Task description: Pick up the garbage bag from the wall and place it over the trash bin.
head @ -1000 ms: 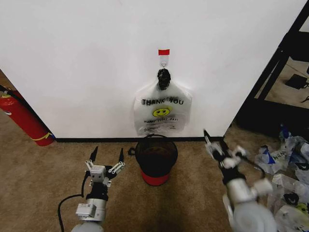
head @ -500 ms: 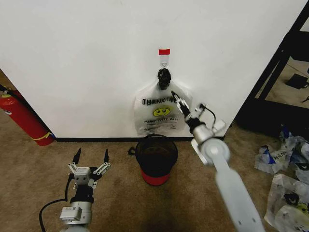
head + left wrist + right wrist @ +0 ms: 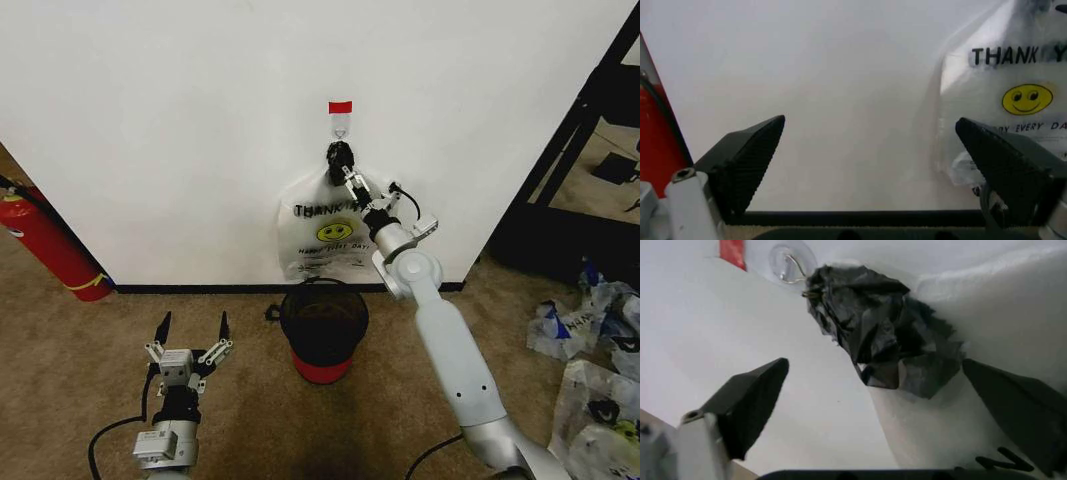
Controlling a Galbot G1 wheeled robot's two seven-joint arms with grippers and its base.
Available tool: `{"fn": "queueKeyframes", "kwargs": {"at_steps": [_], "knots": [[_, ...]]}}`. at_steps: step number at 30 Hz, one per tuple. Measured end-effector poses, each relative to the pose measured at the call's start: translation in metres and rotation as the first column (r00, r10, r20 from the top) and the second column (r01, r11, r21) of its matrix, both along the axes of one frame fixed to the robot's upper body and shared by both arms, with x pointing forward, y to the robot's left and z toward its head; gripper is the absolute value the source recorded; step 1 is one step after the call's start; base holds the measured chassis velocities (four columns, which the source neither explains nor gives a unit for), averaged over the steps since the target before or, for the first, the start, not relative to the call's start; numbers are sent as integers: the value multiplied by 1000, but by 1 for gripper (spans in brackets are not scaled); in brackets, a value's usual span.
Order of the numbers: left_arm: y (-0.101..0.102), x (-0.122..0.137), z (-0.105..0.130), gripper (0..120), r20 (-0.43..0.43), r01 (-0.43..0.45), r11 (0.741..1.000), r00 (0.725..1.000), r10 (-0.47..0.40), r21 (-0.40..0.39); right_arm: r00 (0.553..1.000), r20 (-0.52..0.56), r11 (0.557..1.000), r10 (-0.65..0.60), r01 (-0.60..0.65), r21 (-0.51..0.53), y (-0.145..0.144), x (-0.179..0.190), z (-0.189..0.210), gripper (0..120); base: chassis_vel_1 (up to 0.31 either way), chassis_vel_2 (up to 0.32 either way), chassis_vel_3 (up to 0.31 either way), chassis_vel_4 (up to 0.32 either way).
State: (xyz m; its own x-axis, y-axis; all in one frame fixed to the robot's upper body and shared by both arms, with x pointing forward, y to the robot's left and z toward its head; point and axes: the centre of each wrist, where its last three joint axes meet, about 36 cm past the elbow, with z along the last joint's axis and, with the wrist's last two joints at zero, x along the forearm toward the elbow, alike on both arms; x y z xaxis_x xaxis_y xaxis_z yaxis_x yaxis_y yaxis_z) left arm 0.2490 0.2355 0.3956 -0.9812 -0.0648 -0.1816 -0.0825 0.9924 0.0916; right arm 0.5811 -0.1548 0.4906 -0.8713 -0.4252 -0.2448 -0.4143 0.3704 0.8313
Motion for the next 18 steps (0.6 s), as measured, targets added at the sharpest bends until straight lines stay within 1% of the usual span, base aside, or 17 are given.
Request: {"fn": "queueKeyframes", "kwargs": {"at_steps": [3, 4, 5, 6, 7, 9, 12, 13, 14, 16, 18], "knots": [[0, 0, 3, 100, 6, 0, 1000, 1000, 0, -5, 1000, -4, 1000, 0, 0, -3, 3, 2, -1, 81, 0, 0, 0, 0], [0, 0, 3, 100, 6, -1, 1000, 1000, 1, -5, 1000, -3, 1000, 1, -1, -3, 4, 2, 0, 77, 0, 0, 0, 0], [0, 0, 3, 100, 6, -1, 1000, 1000, 1, -5, 1000, -3, 1000, 1, -1, -3, 4, 2, 0, 77, 0, 0, 0, 0], [0, 0, 4, 100, 6, -1, 1000, 1000, 1, -6, 1000, -2, 1000, 0, 0, -6, 4, 2, 0, 72, 0, 0, 0, 0], [0, 0, 4, 100, 6, -1, 1000, 1000, 1, -6, 1000, -1, 1000, 0, 0, -7, 4, 2, 0, 70, 0, 0, 0, 0], [0, -1, 4, 100, 5, -1, 1000, 1000, 1, -12, 1000, -1, 1000, 0, 0, -14, 4, 2, -1, 59, 0, 0, 0, 0], [-1, -1, 4, 100, 3, 0, 1000, 1000, 0, -18, 1000, -1, 1000, -1, 1, -18, 4, 2, -1, 47, 0, 0, 0, 0], [-1, -1, 4, 100, 3, 0, 1000, 1000, 0, -18, 1000, -1, 1000, -1, 1, -18, 4, 2, -1, 47, 0, 0, 0, 0], [-2, -1, 4, 100, 3, 0, 1000, 1000, 0, -20, 1000, -2, 1000, -2, 2, -18, 4, 2, -2, 44, 0, 0, 0, 0], [-3, -1, 4, 100, 4, 1, 1000, 1000, -1, -23, 1000, -4, 1000, -3, 3, -20, 3, 1, -2, 37, 0, 0, 0, 0], [-3, -1, 4, 100, 5, 1, 1000, 1000, -1, -24, 1000, -5, 1000, -8, 7, -23, 3, 0, -3, 27, 0, 0, 0, 0]]}}
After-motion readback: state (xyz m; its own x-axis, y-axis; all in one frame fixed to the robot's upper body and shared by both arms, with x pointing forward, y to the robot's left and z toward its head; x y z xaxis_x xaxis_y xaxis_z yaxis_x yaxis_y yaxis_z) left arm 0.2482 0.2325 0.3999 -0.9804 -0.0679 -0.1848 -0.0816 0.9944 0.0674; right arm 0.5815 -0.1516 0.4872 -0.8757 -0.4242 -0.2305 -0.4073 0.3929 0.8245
